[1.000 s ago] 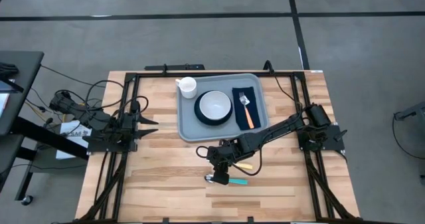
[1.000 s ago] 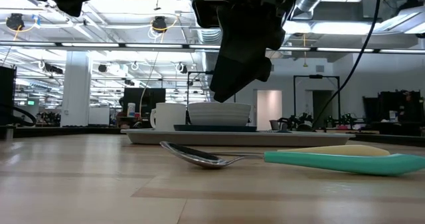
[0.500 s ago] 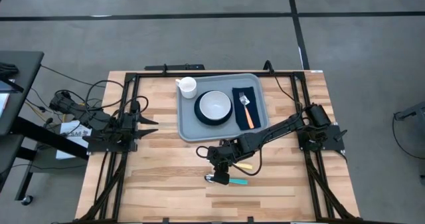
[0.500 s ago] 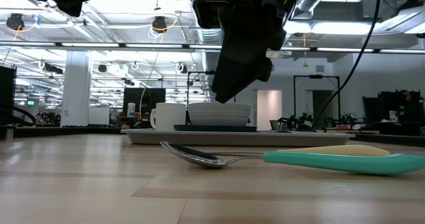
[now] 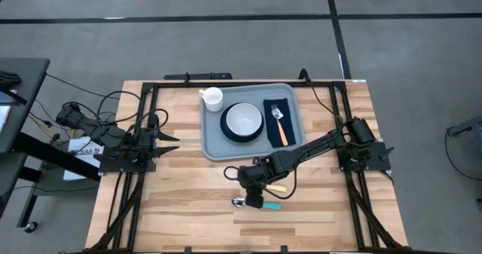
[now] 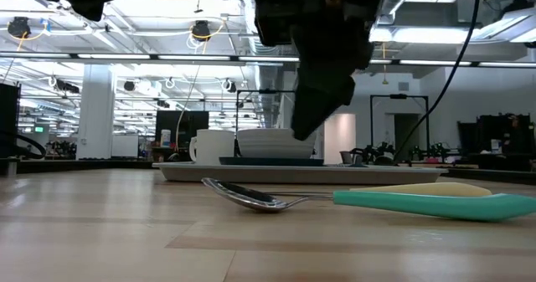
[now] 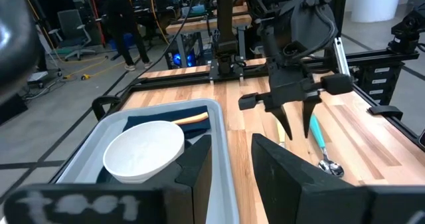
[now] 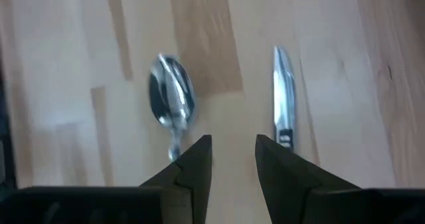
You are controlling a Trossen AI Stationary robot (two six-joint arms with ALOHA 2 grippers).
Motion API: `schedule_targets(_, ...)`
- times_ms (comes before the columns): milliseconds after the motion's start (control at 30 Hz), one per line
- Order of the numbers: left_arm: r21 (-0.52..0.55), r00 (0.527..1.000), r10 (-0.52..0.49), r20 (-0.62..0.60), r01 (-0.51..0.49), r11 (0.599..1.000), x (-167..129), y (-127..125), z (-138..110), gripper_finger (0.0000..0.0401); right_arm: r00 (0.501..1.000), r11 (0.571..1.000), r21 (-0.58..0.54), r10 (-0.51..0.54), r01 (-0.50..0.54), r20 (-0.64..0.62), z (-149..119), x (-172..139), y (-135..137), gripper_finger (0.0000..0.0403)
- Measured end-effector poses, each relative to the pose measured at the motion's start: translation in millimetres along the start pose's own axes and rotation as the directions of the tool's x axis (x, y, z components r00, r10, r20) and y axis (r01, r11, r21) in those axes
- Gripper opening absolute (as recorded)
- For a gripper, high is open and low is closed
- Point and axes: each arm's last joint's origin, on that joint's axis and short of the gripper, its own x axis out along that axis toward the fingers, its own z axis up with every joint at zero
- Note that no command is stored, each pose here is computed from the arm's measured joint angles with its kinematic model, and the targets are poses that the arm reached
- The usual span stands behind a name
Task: Set up tray
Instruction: Put the blue spoon on the dark blue napkin to the left of the orange fork
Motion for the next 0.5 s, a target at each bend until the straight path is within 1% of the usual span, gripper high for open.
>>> schedule_targets(133, -0.006, 1.000, 0.000, 0.000, 0.000, 1.000, 0.0, 0.0, 0.0, 0.0096, 0.998, 1.000, 0.006, -0.030, 0.031, -0.061, -5.9, -0.2, -3.0, 0.0107)
schedule_targets(267, -0.006, 1.000, 0.000, 0.000, 0.000, 1.000, 0.0, 0.0, 0.0, 0.0096, 0.997, 0.999, 0.013, -0.034, 0.035, -0.068, -6.7, -0.2, -3.3, 0.0107)
schedule_targets(367, -0.005, 1.000, 0.000, 0.000, 0.000, 1.000, 0.0, 0.0, -0.1, 0.0096, 0.997, 0.997, 0.066, -0.037, 0.042, -0.073, -6.8, -0.3, -4.3, 0.0107)
schedule_targets(500, -0.005, 1.000, 0.000, -0.001, 0.000, 1.000, 0.0, 0.0, -0.1, 0.0096, 0.991, 0.995, 0.077, -0.060, 0.070, -0.117, -10.3, -0.9, -8.0, 0.0107)
